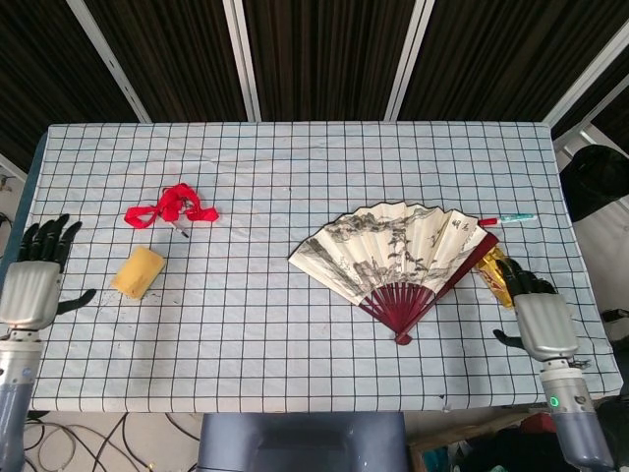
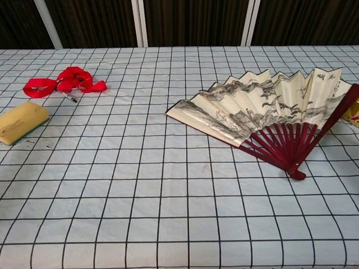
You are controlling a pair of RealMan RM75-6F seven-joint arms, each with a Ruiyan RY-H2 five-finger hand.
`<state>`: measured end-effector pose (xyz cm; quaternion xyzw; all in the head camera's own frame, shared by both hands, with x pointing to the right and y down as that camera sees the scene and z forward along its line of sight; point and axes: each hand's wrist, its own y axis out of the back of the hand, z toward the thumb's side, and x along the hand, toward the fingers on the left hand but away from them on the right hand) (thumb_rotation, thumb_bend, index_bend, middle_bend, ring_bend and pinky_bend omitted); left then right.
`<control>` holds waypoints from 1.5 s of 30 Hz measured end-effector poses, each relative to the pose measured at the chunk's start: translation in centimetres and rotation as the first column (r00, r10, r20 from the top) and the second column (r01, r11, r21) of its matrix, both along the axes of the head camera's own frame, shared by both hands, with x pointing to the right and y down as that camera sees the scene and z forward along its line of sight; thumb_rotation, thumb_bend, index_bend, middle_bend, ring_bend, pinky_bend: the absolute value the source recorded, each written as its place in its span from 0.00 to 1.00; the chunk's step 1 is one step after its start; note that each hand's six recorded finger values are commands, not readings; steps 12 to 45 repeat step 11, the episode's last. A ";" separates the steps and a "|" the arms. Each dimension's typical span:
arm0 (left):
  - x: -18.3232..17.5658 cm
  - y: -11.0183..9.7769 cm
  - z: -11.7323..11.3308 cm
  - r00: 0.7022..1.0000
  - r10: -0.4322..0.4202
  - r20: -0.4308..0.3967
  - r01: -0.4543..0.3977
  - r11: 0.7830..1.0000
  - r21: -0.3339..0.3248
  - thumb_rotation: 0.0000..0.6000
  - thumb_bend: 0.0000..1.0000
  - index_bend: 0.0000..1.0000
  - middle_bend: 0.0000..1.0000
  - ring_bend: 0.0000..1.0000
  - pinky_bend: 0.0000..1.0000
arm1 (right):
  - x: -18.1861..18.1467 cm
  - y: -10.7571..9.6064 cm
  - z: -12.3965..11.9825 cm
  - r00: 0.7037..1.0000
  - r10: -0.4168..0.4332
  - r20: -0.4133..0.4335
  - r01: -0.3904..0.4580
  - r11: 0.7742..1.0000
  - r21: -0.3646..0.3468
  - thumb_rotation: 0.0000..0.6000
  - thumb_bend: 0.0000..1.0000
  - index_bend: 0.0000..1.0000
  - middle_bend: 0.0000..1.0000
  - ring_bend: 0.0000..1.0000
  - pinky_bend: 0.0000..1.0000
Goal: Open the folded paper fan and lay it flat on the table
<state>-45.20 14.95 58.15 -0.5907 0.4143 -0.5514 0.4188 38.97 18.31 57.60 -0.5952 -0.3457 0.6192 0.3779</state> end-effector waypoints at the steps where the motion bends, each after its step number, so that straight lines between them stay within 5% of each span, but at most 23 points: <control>1: -0.5 0.4 -0.3 1.000 -0.011 0.006 0.011 1.000 -0.001 1.00 0.01 0.03 0.00 0.00 0.00 | 0.9 0.4 -0.4 1.000 0.017 -0.006 -0.017 1.000 0.005 1.00 0.00 0.00 0.00 0.10 0.24; 11: -4.5 4.1 -3.7 0.992 -0.119 0.037 0.118 0.992 0.033 1.00 0.01 0.00 0.00 0.00 0.00 | 6.5 3.4 -3.5 0.991 0.131 -0.028 -0.129 0.988 0.084 1.00 0.00 0.00 0.00 0.07 0.23; 45: -4.5 4.1 -3.7 0.992 -0.119 0.037 0.118 0.992 0.033 1.00 0.01 0.00 0.00 0.00 0.00 | 6.5 3.4 -3.5 0.991 0.131 -0.028 -0.129 0.988 0.084 1.00 0.00 0.00 0.00 0.07 0.23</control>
